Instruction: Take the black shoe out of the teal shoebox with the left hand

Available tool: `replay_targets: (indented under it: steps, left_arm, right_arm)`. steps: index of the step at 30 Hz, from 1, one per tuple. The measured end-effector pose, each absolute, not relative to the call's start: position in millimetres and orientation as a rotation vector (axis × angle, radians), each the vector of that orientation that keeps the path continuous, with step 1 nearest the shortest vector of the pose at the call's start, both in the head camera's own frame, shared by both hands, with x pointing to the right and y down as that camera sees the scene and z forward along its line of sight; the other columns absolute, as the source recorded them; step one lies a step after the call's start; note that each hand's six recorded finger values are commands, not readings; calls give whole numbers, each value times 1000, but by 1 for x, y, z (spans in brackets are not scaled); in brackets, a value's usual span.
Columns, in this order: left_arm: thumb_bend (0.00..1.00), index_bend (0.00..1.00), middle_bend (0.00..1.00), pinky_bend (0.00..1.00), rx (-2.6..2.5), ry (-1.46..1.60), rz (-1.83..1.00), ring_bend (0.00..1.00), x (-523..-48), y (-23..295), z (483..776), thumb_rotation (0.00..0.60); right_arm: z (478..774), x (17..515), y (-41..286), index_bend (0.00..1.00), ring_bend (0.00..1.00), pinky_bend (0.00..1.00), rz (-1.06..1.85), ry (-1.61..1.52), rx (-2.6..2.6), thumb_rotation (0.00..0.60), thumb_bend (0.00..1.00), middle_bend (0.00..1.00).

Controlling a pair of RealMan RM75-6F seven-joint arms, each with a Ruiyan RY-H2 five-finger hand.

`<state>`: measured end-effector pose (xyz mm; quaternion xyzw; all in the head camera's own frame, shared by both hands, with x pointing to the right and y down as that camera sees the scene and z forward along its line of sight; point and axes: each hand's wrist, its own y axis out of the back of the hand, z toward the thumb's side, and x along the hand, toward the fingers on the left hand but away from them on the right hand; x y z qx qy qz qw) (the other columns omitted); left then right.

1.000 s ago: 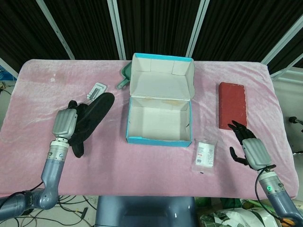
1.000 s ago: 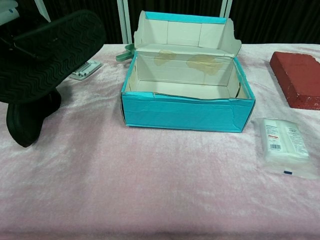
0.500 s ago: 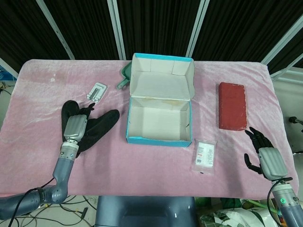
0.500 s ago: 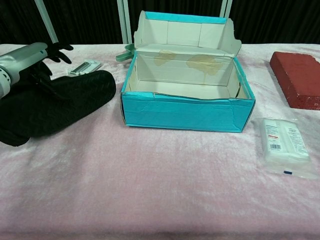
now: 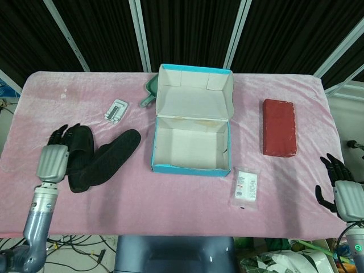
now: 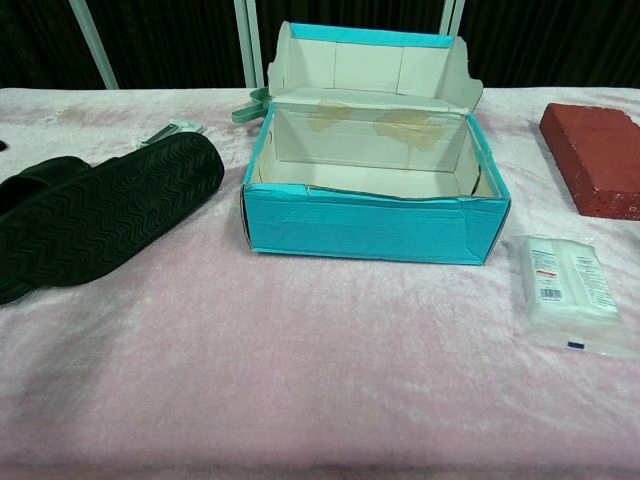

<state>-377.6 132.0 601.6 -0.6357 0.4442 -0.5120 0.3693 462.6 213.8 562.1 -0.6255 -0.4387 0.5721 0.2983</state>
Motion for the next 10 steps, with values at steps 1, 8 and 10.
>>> replay_targets:
  steps: [1, 8, 10]
  left_arm:
    - [0, 90, 169, 102, -1599, 1150, -1326, 35, -388, 140, 594, 600]
    - [0, 103, 176, 99, -1470, 1226, -1399, 44, -439, 205, 556, 600]
    - [0, 104, 177, 99, -1456, 1232, -1434, 45, -450, 227, 548, 600]
  right_arm:
    - [561, 465, 215, 0, 0, 139, 1527, -1165, -1644, 600, 484, 0]
    - [550, 469, 232, 0, 0, 139, 1541, -1156, -1537, 600, 483, 0]
    - [547, 467, 239, 0, 0, 139, 1537, -1159, -1522, 600, 483, 0]
